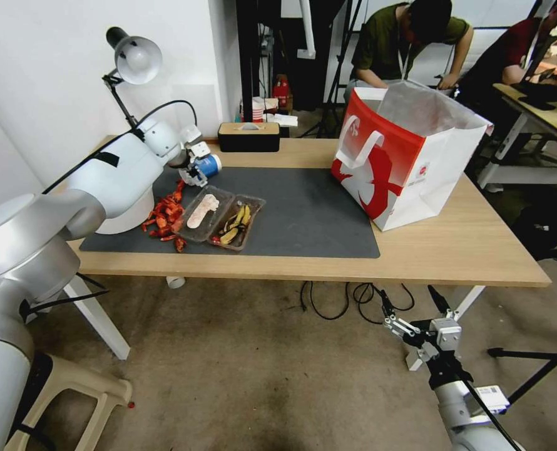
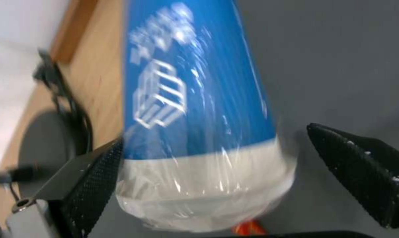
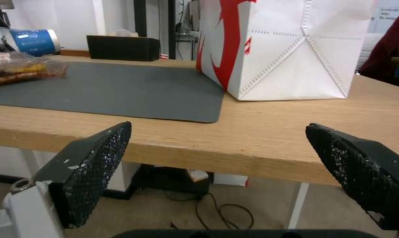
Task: Pick up the trash from the table and place it into the takeout bag.
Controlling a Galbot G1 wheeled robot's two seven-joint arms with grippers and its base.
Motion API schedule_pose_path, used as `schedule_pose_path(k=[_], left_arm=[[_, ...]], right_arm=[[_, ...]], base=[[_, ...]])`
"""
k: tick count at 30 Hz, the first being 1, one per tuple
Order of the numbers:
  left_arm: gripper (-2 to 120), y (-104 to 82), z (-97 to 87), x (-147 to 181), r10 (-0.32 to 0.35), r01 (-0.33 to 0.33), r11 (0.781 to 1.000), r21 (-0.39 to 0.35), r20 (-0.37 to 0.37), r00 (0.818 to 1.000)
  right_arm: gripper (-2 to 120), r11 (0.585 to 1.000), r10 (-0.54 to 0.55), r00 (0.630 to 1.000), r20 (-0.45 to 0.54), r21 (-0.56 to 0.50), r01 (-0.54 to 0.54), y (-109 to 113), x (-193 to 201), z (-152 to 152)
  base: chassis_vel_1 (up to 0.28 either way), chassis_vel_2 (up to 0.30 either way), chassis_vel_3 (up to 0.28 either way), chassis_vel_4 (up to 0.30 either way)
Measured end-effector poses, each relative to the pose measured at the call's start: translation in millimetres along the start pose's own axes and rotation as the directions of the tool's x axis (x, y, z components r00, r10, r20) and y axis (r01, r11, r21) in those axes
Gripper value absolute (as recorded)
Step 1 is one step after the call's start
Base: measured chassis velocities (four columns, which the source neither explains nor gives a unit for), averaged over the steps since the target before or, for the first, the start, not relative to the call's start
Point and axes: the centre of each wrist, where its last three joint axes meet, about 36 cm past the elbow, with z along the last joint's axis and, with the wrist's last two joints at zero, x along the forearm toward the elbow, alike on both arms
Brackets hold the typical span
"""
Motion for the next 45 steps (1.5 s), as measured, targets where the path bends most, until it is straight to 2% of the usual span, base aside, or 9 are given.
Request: schedule_pose_path(k=[3,7,15,21,26,31,33,45], left_arm=[[100,2.7,5.4,-0.8,-0.005,0.005,1.000,0.013,-0.010,1.000],[100,0.8,3.0,-1.7,-0.004,0.004,1.000,0.013,-0.007,1.000],[100,-11.9,-18.1,-3.3,0.005,-0.006,1.000,0.024,0.024,1.000],[100,-8.0,-28.9,3.1,-0.009,0.007,0.999,0.047,0.038,0.999],[100,-7.9,-35.9,4.7,-0.016,0.012,0.995,0.102,0.037,0.999],[100,-9.8,-41.7,2.7,-0.009,0.004,0.988,0.153,0.028,1.000],[100,-11.9,-44.0,-0.9,-0.022,0.020,0.984,0.175,0.008,1.000],[100,-16.9,-44.5,-6.3,-0.054,0.061,0.980,0.188,-0.042,0.998]], right_arm=[[100,1.000,-0.004,1.000,-0.002,0.000,0.004,-1.2,-2.1,0.7],[100,1.000,0.001,1.000,-0.008,-0.001,-0.001,-2.5,-1.4,2.6],[100,1.000,0.017,1.000,-0.013,-0.002,-0.017,-3.3,1.4,3.7],[100,1.000,0.023,1.000,-0.018,0.002,-0.023,-5.2,3.3,4.6],[100,1.000,0.030,0.999,-0.014,0.006,-0.030,-7.0,3.5,3.1],[100,0.999,0.037,0.999,-0.015,0.010,-0.037,-8.7,5.4,2.1],[100,0.999,0.042,0.999,-0.013,0.015,-0.042,-11.0,6.7,0.6],[100,0.999,0.049,0.999,-0.006,0.017,-0.049,-13.4,9.1,-1.1]], base=[[0.000,0.000,0.000,0.000],[0.000,0.000,0.000,0.000],[0.000,0.000,0.000,0.000],[0.000,0.000,0.000,0.000],[0.000,0.000,0.000,0.000],[0.000,0.000,0.000,0.000],[0.000,0.000,0.000,0.000],[0.000,0.000,0.000,0.000]])
